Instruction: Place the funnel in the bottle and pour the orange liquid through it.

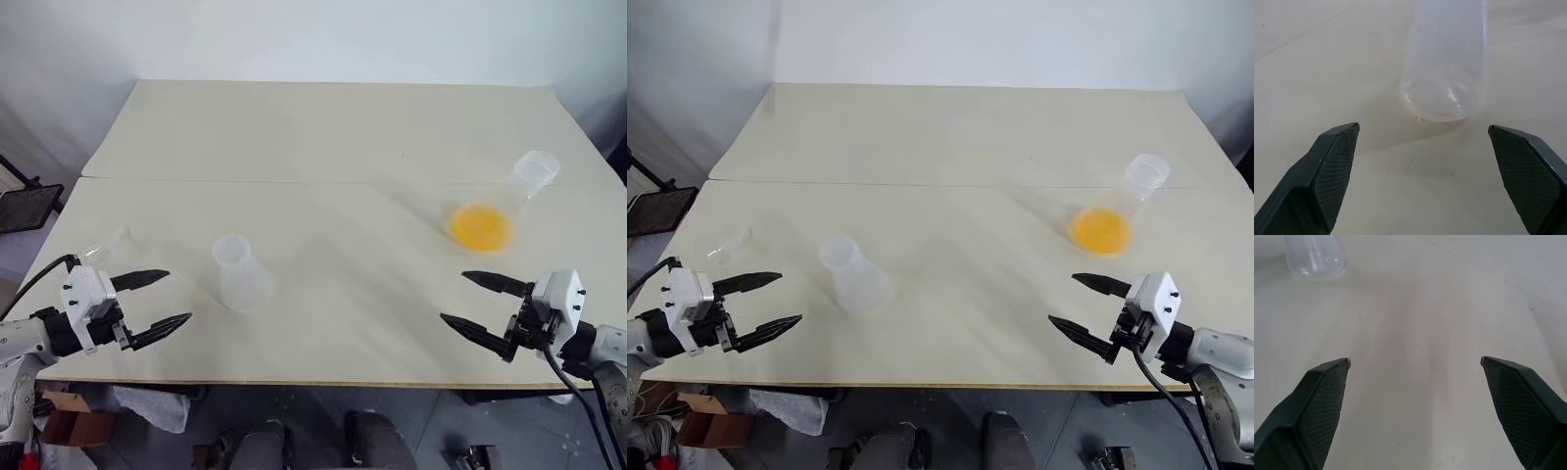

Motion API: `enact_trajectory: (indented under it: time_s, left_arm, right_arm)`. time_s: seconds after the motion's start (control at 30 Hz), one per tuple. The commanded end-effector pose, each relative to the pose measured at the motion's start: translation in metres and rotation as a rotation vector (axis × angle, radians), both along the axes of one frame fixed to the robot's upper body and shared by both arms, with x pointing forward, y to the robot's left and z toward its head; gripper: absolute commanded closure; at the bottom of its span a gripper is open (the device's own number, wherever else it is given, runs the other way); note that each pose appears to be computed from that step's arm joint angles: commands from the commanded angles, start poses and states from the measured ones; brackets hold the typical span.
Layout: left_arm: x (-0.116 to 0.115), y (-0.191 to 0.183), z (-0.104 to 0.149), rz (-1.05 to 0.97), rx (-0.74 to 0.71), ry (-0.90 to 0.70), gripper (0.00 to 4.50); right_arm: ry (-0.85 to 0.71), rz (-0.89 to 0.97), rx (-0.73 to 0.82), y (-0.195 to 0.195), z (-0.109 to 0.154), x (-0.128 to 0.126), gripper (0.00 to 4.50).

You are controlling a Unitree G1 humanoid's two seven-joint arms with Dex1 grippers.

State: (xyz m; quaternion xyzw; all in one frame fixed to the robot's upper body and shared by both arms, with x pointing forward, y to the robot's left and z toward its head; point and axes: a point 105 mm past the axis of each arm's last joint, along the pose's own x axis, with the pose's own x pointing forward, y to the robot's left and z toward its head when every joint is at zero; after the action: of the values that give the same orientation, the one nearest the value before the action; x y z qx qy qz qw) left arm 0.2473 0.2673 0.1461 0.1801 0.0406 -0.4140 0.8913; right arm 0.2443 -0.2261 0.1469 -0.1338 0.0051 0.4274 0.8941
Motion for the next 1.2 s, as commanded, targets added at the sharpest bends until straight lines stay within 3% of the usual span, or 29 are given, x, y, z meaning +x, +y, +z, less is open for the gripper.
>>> enact_trajectory:
  time_s: [0.03,0.57,0.67,0.77,1.07,1.2]
  left_arm:
    - [0.001,0.004,0.006,0.004,0.010,-0.029,0.02]
    - [-0.003,0.004,0.001,0.018,-0.033,-0.011,0.02]
    - [-0.003,0.014,-0.002,0.078,-0.038,-0.028,0.02]
    - [-0.010,0.028,-0.006,0.136,-0.067,-0.016,0.02]
    - [-0.037,0.065,-0.023,0.268,-0.113,0.046,0.02]
    - [-0.031,0.037,-0.004,0.136,-0.161,-0.007,0.02]
  right_arm:
    - [-0.031,0.002,-0.011,0.000,0.007,-0.001,0.00]
    - [-0.031,0.029,0.004,0.006,0.011,0.004,0.00]
    - [-0.050,0.057,0.085,0.019,0.025,0.007,0.00]
    - [-0.081,0.125,0.125,0.036,0.041,0.008,0.00]
    - [-0.085,0.255,0.093,0.063,0.041,-0.002,0.00]
    - [-0.072,0.251,0.081,0.063,0.035,-0.002,0.00]
